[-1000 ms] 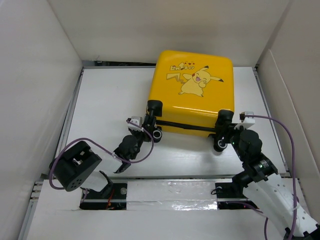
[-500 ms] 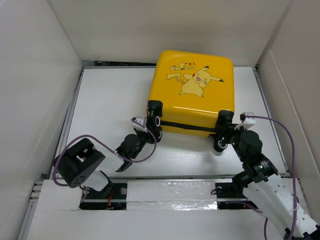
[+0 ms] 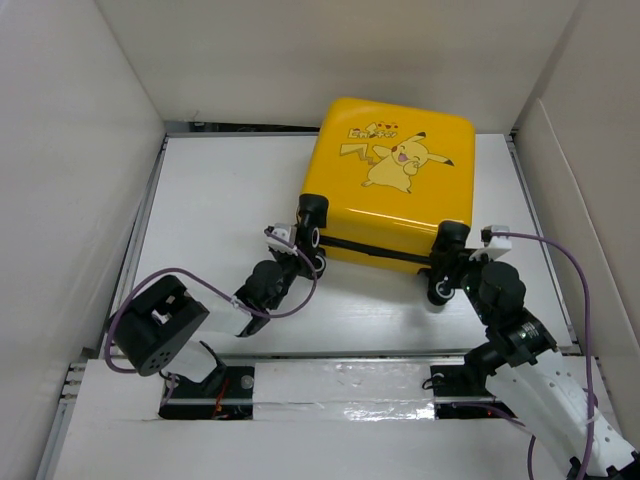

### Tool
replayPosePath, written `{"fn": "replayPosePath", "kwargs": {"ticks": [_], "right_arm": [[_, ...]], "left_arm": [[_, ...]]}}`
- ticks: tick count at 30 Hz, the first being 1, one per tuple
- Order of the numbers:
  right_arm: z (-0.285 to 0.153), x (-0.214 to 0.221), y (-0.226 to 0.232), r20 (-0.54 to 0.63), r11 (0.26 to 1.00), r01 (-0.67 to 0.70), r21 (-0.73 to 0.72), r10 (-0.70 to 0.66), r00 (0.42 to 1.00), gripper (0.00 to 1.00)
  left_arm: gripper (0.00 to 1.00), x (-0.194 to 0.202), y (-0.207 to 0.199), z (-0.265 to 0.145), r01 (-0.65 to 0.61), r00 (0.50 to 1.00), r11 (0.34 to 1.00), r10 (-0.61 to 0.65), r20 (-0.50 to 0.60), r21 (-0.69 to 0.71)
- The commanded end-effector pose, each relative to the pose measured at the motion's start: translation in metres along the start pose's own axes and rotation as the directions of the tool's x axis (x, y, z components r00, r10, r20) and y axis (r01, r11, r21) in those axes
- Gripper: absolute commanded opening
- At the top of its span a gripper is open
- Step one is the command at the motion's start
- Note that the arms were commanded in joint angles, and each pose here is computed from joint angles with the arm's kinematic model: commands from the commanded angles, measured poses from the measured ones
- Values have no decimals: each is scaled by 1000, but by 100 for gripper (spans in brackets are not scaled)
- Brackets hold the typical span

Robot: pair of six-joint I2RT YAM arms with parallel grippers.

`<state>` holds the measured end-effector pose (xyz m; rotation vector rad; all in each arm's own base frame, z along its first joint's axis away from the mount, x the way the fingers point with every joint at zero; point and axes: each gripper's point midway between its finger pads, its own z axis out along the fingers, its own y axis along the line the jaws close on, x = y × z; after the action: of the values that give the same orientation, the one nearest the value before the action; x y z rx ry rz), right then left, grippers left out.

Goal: Pack the luggage

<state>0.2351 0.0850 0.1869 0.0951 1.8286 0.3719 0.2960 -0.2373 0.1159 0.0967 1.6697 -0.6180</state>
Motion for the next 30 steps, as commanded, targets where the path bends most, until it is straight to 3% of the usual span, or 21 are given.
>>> {"fn": "replayPosePath", "kwargs": {"ticks": [1, 4, 10, 20, 21, 22, 25, 30], "right_arm": [[-14, 3, 40, -15, 967, 82, -240, -88, 996, 0], [-16, 2, 40, -18, 967, 79, -241, -86, 996, 0], [-17, 3, 41, -18, 967, 74, -244, -81, 997, 0], [-17, 0, 38, 6, 969, 74, -234, -74, 997, 0], [-17, 1, 39, 4, 968, 74, -238, -75, 997, 0], [-17, 2, 40, 0, 967, 75, -241, -78, 997, 0], [-18, 2, 40, -7, 966, 78, -246, -83, 997, 0], [-19, 3, 41, -4, 964, 78, -256, -82, 997, 0]], "left_arm": [[9, -232, -51, -48, 162, 613, 932, -352, 707, 324], [0, -238, -44, -43, 163, 600, 946, -321, 733, 282], [0, -222, -42, -25, 158, 639, 948, -312, 704, 277], [0, -224, -28, -20, 137, 644, 954, -290, 708, 266], [9, -221, -32, -18, 145, 650, 945, -314, 692, 293], [36, -218, -34, -14, 142, 658, 943, -316, 683, 300], [59, -212, -41, -6, 132, 676, 936, -327, 661, 328], [60, -217, -43, -7, 152, 661, 924, -360, 659, 352]]}}
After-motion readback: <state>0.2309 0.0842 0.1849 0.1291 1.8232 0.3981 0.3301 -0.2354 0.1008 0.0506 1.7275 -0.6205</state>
